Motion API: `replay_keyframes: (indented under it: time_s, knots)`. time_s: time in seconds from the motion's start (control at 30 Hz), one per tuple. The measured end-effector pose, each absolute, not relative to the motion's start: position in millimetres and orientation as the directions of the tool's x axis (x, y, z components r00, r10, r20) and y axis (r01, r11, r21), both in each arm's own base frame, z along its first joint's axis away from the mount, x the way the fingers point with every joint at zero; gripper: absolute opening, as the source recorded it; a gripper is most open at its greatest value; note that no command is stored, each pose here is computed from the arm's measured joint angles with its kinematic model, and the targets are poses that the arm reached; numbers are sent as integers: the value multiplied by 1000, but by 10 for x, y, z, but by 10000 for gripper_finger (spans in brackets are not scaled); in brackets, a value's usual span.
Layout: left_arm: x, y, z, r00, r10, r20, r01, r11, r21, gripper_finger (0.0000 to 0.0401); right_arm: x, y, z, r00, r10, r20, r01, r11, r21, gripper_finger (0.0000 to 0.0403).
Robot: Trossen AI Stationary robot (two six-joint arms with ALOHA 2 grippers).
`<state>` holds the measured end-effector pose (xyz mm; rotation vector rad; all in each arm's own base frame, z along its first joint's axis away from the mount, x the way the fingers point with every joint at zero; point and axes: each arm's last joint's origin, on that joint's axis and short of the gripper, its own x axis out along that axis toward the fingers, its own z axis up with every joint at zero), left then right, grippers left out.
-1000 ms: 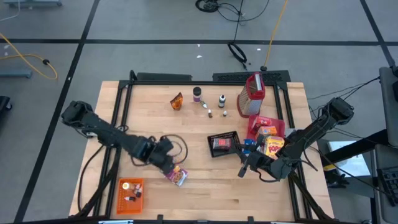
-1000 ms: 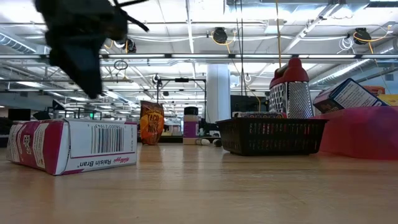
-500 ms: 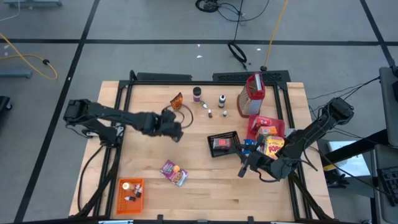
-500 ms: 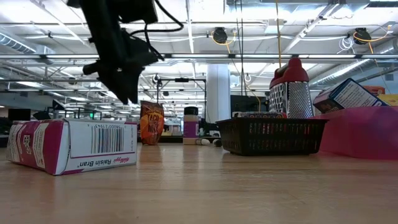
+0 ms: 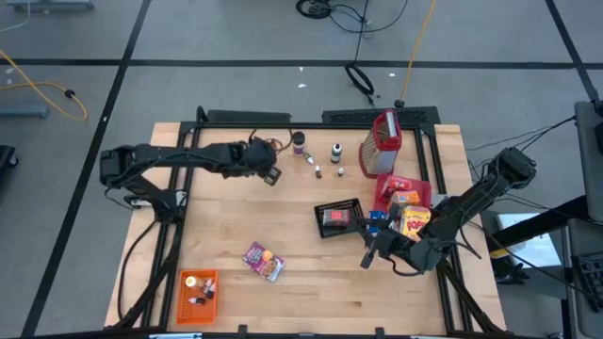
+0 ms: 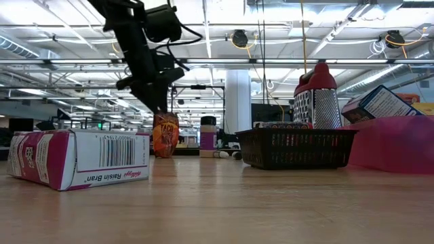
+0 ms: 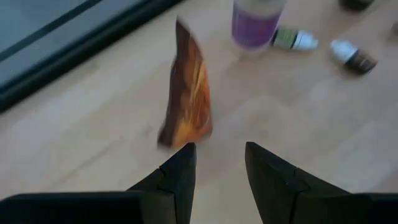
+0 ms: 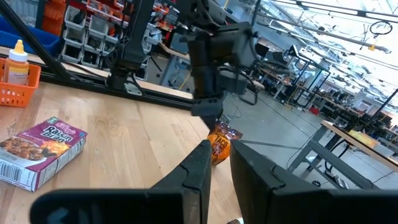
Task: Pick & Place Kitchen Items
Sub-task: Put the orange seasoning pack into the black bin
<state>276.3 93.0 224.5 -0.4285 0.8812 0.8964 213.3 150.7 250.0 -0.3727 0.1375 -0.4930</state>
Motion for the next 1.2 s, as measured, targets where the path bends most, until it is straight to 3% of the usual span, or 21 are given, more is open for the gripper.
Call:
replay_keyframes:
  time_s: [0.37,0.57,0.77,1.0,1.2]
  knots:
    - [2723,1155,2265,335,501,-798,-833,553,-4,141,2132,1507,2498,873,-485,-41,430,808,-403,54]
    - [2842,1108,2313,503,383,-775,-742,651,-160,141,2132,1507,2498,873,-485,-41,430,807,-404,54]
    - [2938,1084,2388,568,444,-693,-695,710,-115,141,2133,1506,2498,873,-486,-41,430,807,-404,54]
    - [2859,1145,2372,401,631,-665,-814,578,58,141,2132,1507,2498,873,-485,-41,430,807,-404,54]
    - [2763,1194,2316,321,620,-716,-838,538,90,141,2132,1507,2498,873,-486,-41,430,807,-404,54]
